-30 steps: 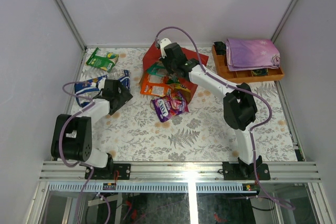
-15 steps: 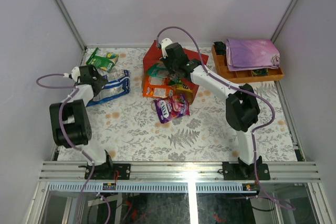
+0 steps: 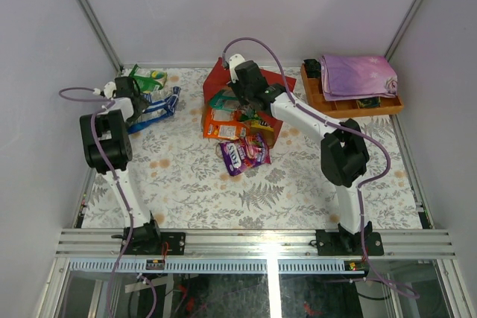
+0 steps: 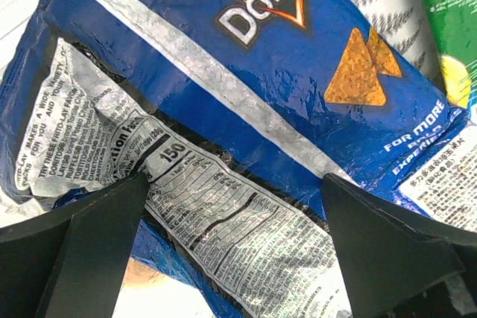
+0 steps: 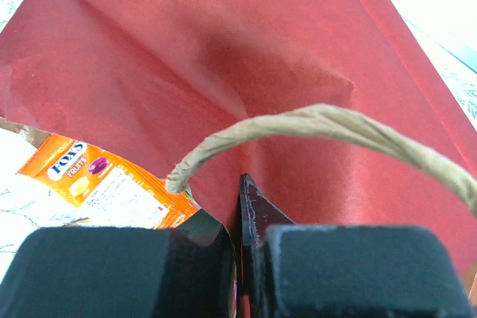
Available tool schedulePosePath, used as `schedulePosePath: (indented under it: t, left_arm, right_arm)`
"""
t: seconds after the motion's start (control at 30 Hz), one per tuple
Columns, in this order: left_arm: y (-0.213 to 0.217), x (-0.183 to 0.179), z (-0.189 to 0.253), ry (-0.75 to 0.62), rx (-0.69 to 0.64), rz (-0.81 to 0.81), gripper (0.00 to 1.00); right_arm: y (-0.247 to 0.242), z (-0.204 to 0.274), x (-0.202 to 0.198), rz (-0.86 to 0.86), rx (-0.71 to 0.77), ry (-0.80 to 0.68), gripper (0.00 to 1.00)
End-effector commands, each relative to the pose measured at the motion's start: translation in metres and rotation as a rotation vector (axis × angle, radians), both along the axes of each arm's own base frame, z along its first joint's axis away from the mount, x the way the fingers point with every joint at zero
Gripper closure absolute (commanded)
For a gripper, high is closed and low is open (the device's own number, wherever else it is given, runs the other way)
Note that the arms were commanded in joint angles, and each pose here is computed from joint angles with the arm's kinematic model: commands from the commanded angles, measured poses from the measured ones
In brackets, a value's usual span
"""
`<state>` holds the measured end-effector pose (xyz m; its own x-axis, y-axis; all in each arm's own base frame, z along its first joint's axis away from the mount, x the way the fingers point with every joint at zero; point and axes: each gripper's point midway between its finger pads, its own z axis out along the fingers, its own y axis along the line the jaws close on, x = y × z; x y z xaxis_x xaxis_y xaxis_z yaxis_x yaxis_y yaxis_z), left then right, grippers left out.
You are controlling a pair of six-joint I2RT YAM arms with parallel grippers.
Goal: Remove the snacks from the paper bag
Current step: Adjust the snack at the center of the board, then adjust the snack in the paper bag.
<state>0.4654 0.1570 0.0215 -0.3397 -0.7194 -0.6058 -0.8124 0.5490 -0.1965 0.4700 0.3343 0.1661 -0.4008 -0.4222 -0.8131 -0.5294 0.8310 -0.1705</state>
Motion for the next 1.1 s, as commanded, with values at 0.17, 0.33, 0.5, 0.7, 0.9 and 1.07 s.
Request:
schedulePosePath:
  t: [0.17, 0.33, 0.5, 0.7, 0.9, 1.07]
  left_arm:
    - [-0.03, 0.006, 0.066, -0.085, 0.143, -0.11, 0.0]
    - [-0.177, -0.032, 0.105, -0.224, 0.108, -0.406, 0.0]
    - [-0.258, -0.12, 0.05, -0.271, -0.153, -0.544, 0.0]
    - [-0.294, -0.162, 0.031, -0.405, -0.304, -0.694, 0.0]
    - [-0.322, -0.159, 0.024, -0.421, -0.388, -0.79, 0.0]
    - [-0.355, -0.163, 0.0, -0.371, -0.517, -0.841, 0.0]
  right_arm:
    - [0.001, 0.048, 0.01, -0.017, 0.054, -0.103, 0.99]
    - [-0.001, 0.045, 0.016, -0.033, 0.029, -0.109, 0.99]
    - [-0.004, 0.041, 0.018, -0.042, 0.016, -0.112, 1.0]
    - [0.005, 0.032, 0.013, -0.021, 0.063, -0.08, 1.0]
    - [0.005, 0.029, 0.012, -0.031, 0.073, -0.07, 1.0]
    - [0.003, 0.03, 0.011, -0.037, 0.075, -0.072, 1.0]
